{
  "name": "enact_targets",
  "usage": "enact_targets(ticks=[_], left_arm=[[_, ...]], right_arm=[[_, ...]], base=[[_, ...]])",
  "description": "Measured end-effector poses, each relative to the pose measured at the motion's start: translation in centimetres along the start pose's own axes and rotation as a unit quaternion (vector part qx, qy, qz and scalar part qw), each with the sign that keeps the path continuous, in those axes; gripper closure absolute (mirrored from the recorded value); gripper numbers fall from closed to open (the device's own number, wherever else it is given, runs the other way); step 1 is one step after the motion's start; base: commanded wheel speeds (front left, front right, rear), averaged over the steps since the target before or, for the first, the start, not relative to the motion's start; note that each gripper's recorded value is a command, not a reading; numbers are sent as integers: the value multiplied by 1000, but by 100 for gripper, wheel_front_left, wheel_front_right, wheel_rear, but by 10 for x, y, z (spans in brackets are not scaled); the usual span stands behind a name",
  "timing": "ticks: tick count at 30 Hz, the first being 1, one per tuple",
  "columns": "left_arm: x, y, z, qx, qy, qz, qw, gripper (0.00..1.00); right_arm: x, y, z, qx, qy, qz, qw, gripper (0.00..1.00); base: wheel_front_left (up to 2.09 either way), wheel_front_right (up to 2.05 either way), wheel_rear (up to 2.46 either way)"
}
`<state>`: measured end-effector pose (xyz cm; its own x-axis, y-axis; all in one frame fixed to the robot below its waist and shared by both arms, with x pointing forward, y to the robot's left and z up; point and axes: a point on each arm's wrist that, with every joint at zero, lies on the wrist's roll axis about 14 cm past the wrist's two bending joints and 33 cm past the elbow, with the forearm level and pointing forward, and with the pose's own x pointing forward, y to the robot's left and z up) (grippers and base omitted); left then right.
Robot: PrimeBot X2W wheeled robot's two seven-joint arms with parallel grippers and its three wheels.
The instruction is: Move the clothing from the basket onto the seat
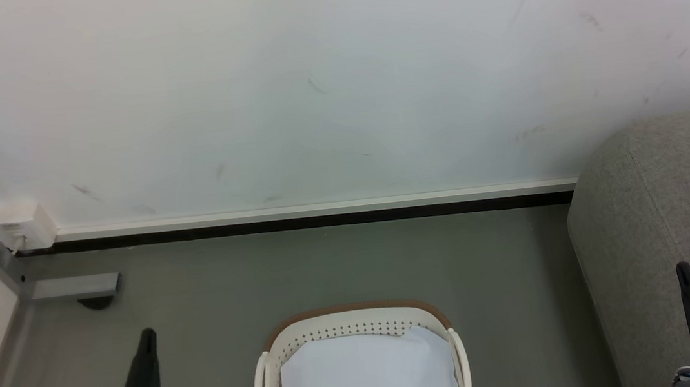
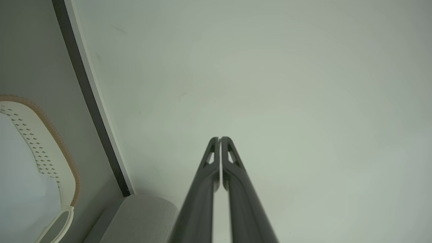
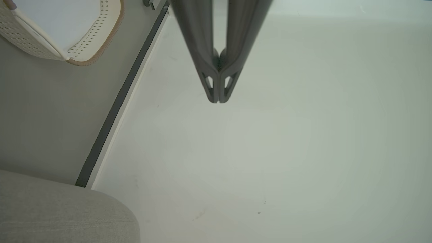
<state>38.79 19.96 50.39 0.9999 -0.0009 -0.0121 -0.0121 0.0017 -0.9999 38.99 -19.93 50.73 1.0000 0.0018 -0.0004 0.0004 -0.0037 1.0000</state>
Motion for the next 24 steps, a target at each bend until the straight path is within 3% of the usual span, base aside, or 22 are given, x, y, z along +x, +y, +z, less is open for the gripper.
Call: enact_targets(ticks=[24], left_arm=[[0,0,0,0,0,0,1000,100]], right_arm=[[0,0,0,0,0,0,1000,100]], base=[[0,0,0]])
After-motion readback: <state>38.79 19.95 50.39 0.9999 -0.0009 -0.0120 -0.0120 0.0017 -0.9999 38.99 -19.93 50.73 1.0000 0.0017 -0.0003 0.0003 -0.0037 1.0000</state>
